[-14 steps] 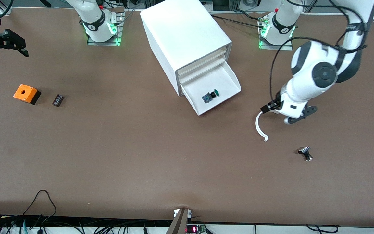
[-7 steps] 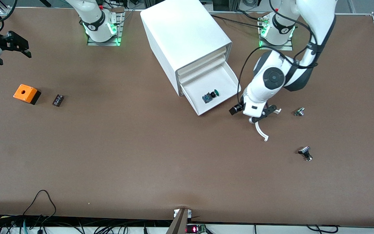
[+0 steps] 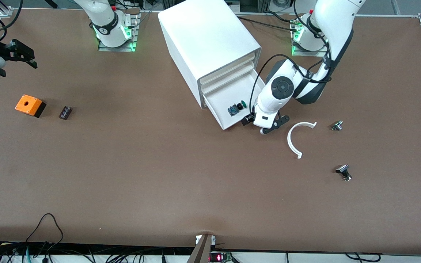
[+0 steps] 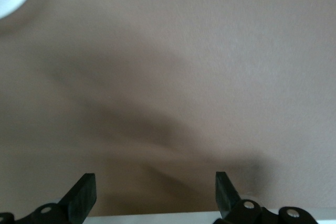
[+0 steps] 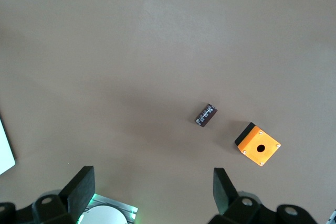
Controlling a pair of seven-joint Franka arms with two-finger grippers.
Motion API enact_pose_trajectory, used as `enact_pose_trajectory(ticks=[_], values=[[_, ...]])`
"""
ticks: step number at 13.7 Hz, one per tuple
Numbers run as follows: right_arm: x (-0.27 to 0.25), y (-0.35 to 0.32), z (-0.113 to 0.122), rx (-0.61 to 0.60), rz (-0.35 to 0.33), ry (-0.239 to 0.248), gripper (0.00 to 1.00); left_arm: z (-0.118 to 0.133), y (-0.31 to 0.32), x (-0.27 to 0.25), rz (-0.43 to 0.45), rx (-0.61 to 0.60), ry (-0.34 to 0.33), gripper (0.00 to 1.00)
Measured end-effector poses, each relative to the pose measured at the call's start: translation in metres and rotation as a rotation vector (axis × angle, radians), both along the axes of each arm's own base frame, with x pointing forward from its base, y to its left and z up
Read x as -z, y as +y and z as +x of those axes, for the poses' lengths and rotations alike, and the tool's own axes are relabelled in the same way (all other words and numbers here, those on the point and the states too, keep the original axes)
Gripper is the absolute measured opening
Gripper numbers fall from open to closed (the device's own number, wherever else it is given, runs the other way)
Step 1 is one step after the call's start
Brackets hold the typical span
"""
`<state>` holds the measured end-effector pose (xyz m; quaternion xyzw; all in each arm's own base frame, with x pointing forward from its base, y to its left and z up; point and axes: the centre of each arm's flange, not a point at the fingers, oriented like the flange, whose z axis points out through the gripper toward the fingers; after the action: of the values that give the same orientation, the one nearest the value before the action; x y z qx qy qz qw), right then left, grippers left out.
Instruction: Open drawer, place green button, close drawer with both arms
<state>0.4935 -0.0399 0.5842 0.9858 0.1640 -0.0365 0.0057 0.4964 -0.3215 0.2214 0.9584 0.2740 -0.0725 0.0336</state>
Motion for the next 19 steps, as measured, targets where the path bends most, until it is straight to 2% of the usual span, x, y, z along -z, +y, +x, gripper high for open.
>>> enact_pose_trajectory(ticks=[6,13,17,19], values=[[0.0,0.0,0.005,-0.001,0.0,-0.006,1.0,-0.023,-0.03,0.007,0.011,0.002,0.014,1.0],[-0.003,0.0,0.006,0.0,-0.001,-0.017,1.0,-0.106,-0.106,0.01,0.042,-0.027,0.061,1.0],[-0.004,-0.004,0.006,0.007,0.0,-0.018,1.0,-0.115,-0.109,0.007,0.046,-0.027,0.065,1.0],[-0.006,-0.004,0.006,0.008,0.0,-0.022,1.0,-0.105,-0.101,0.004,0.042,-0.045,0.059,1.0]])
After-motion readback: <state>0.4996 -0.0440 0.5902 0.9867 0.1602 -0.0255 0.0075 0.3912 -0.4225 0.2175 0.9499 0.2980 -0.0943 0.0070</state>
